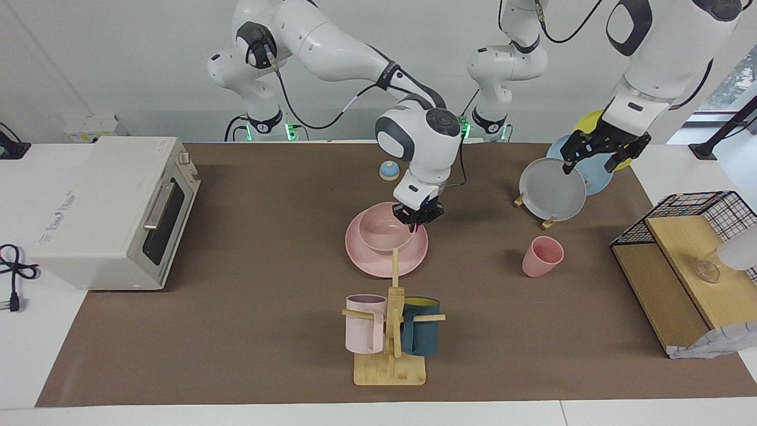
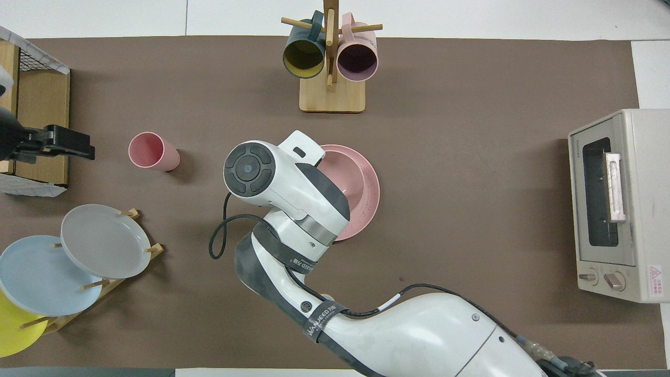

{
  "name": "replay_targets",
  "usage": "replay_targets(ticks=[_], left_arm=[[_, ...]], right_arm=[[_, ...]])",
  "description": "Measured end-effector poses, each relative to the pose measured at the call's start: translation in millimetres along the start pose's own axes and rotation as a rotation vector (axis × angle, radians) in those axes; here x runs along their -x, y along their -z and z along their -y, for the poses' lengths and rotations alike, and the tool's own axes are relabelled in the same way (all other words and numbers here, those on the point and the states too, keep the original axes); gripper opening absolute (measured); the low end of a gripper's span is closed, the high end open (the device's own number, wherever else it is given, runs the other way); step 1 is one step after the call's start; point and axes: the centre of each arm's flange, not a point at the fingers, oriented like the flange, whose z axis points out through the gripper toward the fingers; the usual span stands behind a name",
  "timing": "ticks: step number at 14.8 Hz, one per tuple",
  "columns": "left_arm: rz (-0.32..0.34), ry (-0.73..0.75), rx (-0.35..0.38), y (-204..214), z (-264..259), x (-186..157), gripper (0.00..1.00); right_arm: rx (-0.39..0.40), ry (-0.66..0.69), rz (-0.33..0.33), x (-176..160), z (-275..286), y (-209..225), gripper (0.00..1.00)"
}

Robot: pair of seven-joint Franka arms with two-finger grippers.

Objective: Organize tableware
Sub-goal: 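Carry the bowl with the right gripper and lower it onto the pink plate, then release the bowl with the right gripper while the left gripper grasps the cup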

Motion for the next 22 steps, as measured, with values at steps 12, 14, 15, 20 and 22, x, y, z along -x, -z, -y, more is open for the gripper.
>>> replay_targets(ticks=[12,14,15,20,22], left_arm=[[0.044,0.047,0.026,-182.3,-49.2,-57.4,1.00],[0.051,0.058,0.024,-193.0,-50.8,-53.8,1.00],[0.050,0.062,0.024,-199.3,-50.3,-52.1,1.00],[0.028,0.066,0.026,-213.1,-48.9,-49.7,1.00],[0.020,0.067,0.027,-217.8,-48.7,-49.6,0.95]], right_arm=[[0.004,-0.056,0.041,3.2,5.0,-8.0,0.18],[-0.002,-0.061,0.035,0.2,3.6,-4.2,0.40],[-0.011,-0.065,0.026,-2.8,3.3,1.7,0.40],[-0.030,-0.051,0.007,-34.4,-47.0,90.6,0.49],[-0.033,-0.032,0.019,-47.1,-113.2,145.3,0.54]])
